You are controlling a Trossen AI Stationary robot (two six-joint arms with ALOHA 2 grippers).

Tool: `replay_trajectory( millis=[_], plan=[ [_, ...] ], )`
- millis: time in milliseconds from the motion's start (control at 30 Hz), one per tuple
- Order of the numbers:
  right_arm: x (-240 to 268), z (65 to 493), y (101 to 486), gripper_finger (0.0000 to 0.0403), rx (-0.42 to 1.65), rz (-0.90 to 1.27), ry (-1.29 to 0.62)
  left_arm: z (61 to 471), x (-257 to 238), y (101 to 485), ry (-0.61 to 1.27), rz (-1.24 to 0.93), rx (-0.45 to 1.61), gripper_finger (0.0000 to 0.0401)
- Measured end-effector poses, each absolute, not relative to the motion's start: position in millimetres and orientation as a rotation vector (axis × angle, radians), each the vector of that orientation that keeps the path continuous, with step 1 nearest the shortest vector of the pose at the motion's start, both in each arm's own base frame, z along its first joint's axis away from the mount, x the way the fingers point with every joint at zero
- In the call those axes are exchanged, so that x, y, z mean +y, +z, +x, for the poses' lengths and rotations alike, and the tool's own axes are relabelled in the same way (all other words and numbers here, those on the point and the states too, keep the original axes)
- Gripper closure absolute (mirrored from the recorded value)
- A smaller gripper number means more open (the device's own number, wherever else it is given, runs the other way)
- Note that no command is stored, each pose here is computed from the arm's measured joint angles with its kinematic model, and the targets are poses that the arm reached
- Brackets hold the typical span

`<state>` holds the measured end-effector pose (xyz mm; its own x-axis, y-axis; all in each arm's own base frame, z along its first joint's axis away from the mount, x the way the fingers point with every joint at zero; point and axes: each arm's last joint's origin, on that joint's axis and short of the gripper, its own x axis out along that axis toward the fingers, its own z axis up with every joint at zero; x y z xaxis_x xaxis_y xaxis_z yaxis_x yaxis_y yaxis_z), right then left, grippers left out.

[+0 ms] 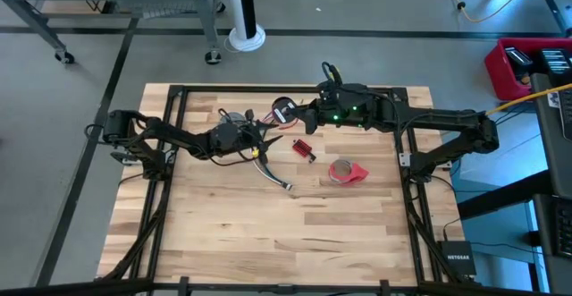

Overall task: Coil cords
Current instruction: Uncoil the red wire from the black spool

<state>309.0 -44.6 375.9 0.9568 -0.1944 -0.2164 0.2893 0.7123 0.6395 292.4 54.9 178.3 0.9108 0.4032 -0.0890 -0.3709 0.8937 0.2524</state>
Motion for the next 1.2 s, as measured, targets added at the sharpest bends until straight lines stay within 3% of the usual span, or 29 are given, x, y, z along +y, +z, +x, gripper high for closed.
replay_trajectory(
  millis=[333,667,1000,1200],
  plan=[
    [-43.7,309.5,377.6,0.0377,0.13,0.735,-0.236,294.8,58.1,187.0,0.412,0.211,0.071,0.0245],
    [-42.3,310.5,381.7,0.0379,0.106,0.747,-0.172,303.9,57.5,192.1,0.312,0.211,0.101,0.0392],
    [-38.9,310.6,381.2,0.0379,0.152,0.81,-0.065,301.6,73.1,198.3,0.37,0.229,0.055,0.0399],
    [-38.3,308.5,371.5,0.0379,0.251,0.865,-0.103,299.1,84.3,209.3,0.419,0.217,-0.049,0.04]
  ],
)
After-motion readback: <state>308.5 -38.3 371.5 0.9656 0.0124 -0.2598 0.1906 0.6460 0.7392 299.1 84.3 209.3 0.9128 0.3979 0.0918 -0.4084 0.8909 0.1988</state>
